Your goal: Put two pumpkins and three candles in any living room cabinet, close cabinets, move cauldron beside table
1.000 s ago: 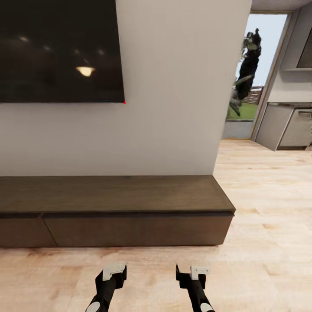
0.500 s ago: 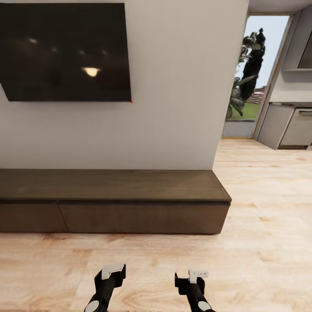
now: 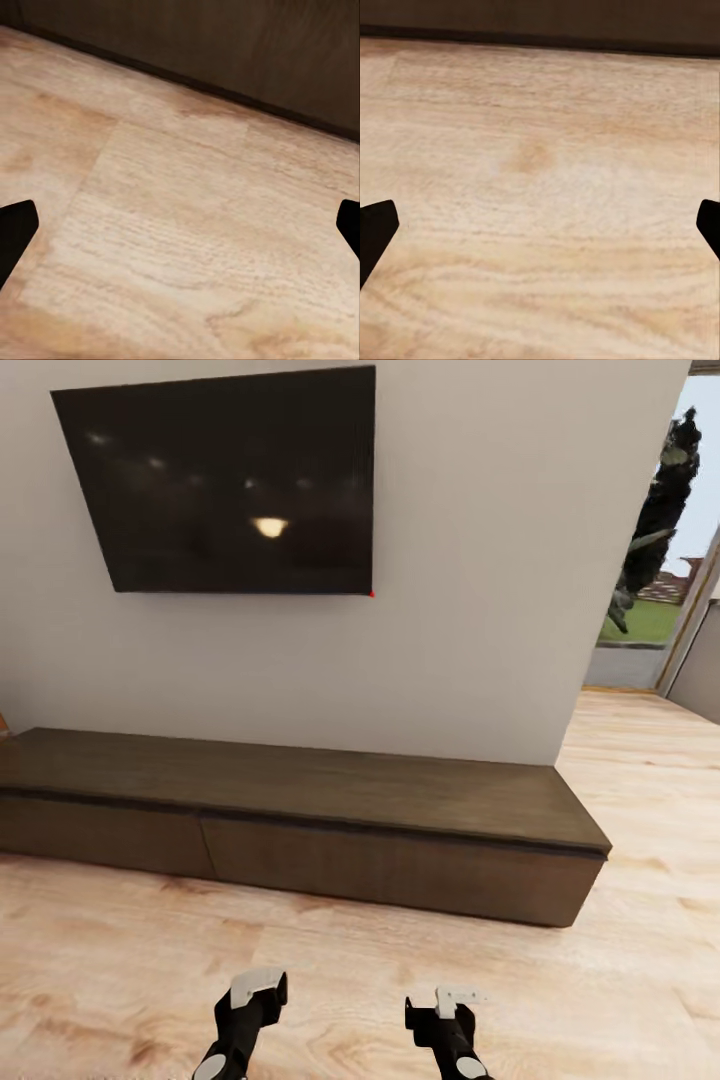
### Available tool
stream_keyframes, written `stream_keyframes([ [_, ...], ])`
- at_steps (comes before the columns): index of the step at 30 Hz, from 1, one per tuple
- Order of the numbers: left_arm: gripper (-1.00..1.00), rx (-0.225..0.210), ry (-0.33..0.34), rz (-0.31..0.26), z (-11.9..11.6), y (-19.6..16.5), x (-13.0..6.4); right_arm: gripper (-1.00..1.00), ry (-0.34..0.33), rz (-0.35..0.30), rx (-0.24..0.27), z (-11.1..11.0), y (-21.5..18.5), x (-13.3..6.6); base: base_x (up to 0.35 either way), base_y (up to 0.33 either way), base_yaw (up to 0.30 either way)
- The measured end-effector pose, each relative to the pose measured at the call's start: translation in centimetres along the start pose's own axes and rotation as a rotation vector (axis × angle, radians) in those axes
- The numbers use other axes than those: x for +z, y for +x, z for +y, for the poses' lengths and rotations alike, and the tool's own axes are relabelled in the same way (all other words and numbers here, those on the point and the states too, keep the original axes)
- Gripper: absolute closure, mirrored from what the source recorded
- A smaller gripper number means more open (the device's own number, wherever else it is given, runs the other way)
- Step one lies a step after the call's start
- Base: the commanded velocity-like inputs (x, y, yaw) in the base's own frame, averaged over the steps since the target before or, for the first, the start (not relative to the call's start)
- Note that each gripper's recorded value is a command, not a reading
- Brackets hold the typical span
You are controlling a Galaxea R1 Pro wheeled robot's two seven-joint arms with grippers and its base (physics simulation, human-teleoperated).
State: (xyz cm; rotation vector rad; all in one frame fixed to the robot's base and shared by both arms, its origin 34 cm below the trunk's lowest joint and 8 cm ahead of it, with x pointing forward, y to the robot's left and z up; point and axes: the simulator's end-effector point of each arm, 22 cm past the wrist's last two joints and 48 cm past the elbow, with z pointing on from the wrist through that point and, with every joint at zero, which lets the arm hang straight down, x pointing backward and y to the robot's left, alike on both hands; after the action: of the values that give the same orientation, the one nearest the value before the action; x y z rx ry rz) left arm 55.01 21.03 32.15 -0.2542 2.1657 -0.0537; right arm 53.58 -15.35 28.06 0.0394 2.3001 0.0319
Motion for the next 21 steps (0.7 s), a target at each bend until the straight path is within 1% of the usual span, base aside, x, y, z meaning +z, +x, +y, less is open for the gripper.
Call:
stream_keyframes([
  [4, -1.0, -0.007, -0.005, 0.004, 0.2, 0.1, 0.0, -1.0, 0.0, 0.0, 0.0, 0.0, 0.0, 0.0, 0.103, 0.277, 0.289],
  [6, -1.0, -0.017, -0.013, 0.005, 0.5, 0.1, 0.1, -1.0, 0.001, 0.0, 0.0, 0.0, 0.0, 0.0, 0.104, 0.279, 0.289],
  [8, -1.0, -0.055, -0.038, 0.006, 1.5, -0.1, 0.2, -1.0, 0.001, 0.0, 0.0, 0.0, 0.0, 0.0, 0.126, 0.279, 0.289],
  [10, -1.0, -0.105, -0.073, 0.007, 2.9, -0.4, 0.4, -1.0, 0.001, 0.0, -0.001, 0.0, 0.0, 0.0, 0.165, 0.278, 0.289],
  [11, -1.0, -0.117, -0.083, 0.007, 3.3, -0.5, 0.5, -1.0, 0.001, 0.0, -0.001, 0.0, 0.0, 0.0, 0.201, 0.269, 0.289],
  [14, -1.0, -0.169, -0.148, 0.014, 6.5, -0.4, 0.6, -1.0, 0.0, 0.0, -0.002, 0.0, 0.0, 0.0, 0.246, 0.242, 0.289],
  [18, -1.0, -0.205, -0.191, 0.014, 8.4, -0.5, 0.6, -1.0, 0.003, 0.001, -0.004, 0.0, 0.0, 0.0, 0.274, 0.221, 0.289],
  [21, -1.0, -0.22, -0.206, 0.014, 9.1, -0.5, 0.7, -1.0, 0.014, 0.001, -0.005, -0.3, 0.1, 0.0, 0.281, 0.215, 0.289],
])
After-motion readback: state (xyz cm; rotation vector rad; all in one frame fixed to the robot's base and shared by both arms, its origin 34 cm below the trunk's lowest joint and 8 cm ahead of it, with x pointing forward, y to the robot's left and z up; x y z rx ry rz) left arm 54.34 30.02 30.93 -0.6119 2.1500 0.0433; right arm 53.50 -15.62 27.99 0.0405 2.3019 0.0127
